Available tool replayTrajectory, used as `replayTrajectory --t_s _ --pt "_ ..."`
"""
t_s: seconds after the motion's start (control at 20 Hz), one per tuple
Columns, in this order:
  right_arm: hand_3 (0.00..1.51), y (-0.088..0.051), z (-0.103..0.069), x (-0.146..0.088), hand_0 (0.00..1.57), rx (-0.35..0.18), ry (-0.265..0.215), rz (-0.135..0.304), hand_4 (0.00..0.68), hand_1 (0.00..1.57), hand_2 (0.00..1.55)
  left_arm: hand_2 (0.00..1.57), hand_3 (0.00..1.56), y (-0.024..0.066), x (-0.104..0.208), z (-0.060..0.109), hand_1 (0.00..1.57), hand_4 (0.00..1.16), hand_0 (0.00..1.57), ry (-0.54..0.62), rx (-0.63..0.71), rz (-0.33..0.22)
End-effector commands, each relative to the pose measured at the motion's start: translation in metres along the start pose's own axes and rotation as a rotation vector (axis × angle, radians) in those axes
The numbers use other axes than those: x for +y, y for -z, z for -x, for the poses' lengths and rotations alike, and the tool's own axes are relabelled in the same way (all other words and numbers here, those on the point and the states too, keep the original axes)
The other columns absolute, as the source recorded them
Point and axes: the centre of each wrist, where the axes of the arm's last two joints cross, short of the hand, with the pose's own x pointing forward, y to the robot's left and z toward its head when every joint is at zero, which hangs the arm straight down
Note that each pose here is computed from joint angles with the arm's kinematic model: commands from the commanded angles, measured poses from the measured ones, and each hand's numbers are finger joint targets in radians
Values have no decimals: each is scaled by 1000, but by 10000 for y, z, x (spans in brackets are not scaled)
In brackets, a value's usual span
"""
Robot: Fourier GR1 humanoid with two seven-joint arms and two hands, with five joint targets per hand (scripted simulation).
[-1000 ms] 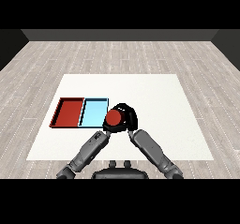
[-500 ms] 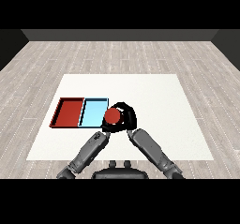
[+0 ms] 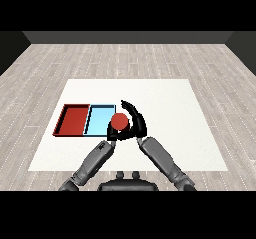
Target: Pick the red can and put it in the red box
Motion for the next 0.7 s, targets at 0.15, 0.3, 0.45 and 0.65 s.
replayTrajectory --t_s 0.15,0.3,0.45,0.65 --pt "0 -229 -28 -61 0 18 -13 59 0 0 0 1571 1497 19 -203 32 1571 1136 1571 7 -47 -3" --pt "0 -42 105 -173 0 21 -12 25 0 0 0 1571 1483 -124 -167 47 1571 1135 1571 22 -28 -12" --pt "0 -11 17 -103 0 28 5 50 0 0 0 1571 1476 104 169 -76 1571 1132 1571 34 -29 -5" --pt "0 -100 -128 -413 0 20 57 65 0 0 0 1571 1456 249 49 -96 1571 1132 1571 39 -49 -56"
